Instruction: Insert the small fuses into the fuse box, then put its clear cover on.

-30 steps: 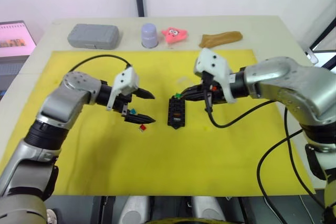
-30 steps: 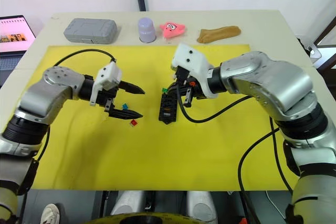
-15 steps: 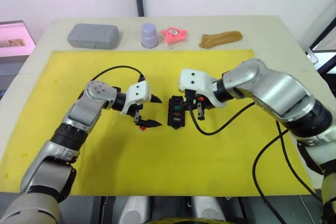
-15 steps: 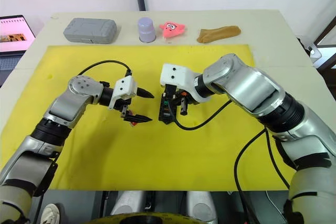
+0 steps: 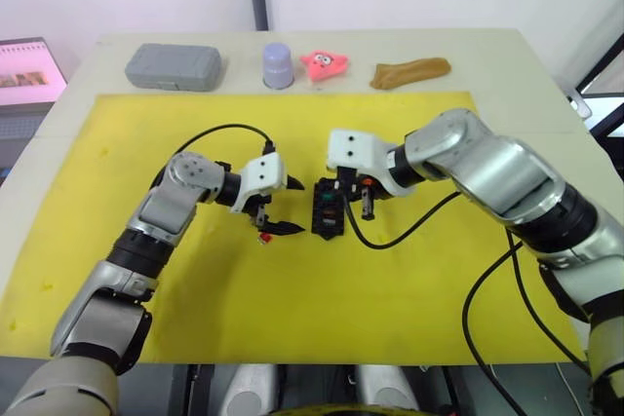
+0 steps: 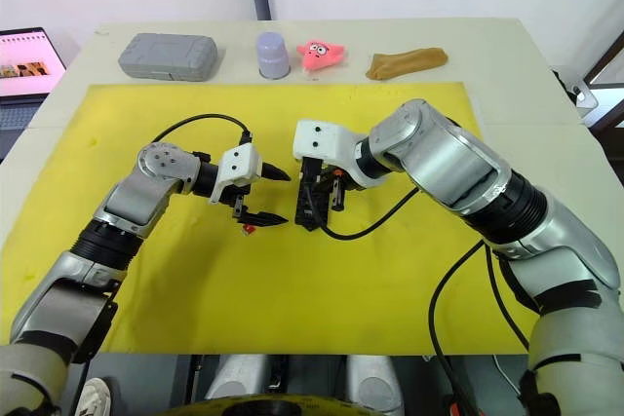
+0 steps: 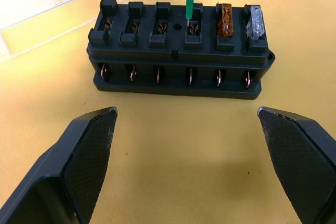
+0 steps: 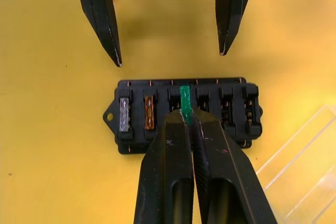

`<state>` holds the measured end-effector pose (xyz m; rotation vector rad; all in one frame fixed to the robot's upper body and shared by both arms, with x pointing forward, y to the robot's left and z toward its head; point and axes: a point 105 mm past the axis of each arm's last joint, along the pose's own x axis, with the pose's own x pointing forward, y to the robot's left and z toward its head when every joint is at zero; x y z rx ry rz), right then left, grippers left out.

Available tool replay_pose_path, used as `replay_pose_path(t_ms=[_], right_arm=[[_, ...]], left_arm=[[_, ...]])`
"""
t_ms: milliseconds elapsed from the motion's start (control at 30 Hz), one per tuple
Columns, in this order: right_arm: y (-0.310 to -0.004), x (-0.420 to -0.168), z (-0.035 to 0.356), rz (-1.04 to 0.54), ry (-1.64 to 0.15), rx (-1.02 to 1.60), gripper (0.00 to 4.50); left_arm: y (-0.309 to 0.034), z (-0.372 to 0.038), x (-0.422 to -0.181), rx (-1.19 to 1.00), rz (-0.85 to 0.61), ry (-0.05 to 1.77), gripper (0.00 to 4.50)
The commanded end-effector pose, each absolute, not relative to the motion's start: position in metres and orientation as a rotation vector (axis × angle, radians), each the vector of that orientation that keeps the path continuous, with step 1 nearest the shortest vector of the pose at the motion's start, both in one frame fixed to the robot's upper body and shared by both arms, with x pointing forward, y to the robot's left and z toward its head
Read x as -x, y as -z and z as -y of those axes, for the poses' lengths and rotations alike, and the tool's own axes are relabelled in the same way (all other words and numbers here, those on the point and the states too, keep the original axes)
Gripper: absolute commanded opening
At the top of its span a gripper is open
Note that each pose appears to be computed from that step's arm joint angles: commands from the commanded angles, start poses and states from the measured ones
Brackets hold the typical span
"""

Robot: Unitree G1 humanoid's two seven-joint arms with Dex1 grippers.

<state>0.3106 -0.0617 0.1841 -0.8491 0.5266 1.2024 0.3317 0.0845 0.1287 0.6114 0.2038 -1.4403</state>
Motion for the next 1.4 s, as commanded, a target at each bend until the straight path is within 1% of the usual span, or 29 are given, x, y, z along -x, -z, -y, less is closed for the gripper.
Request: replay_pose_path(t_ms=[33,667,967,1400], right_arm=[[-0.194,-0.308,0.058,-0.481,-1.213,0.882,0.0],[-0.183,-0.308,0.057,-0.498,-1.211,0.893,0.0],[-0.183,-0.308,0.053,-0.495,-1.214,0.882,0.0],[-0.175,-0.315,0.061,-0.504,-1.163,0.982,0.0]], left_arm=[[-0.138,-0.083,-0.334,-0.638,-0.162,1.434,4.47],[-0.137,-0.084,-0.333,-0.653,-0.161,1.438,4.47],[-0.137,-0.084,-0.334,-0.653,-0.162,1.438,4.47],[-0.137,-0.082,-0.333,-0.658,-0.158,1.441,4.47]])
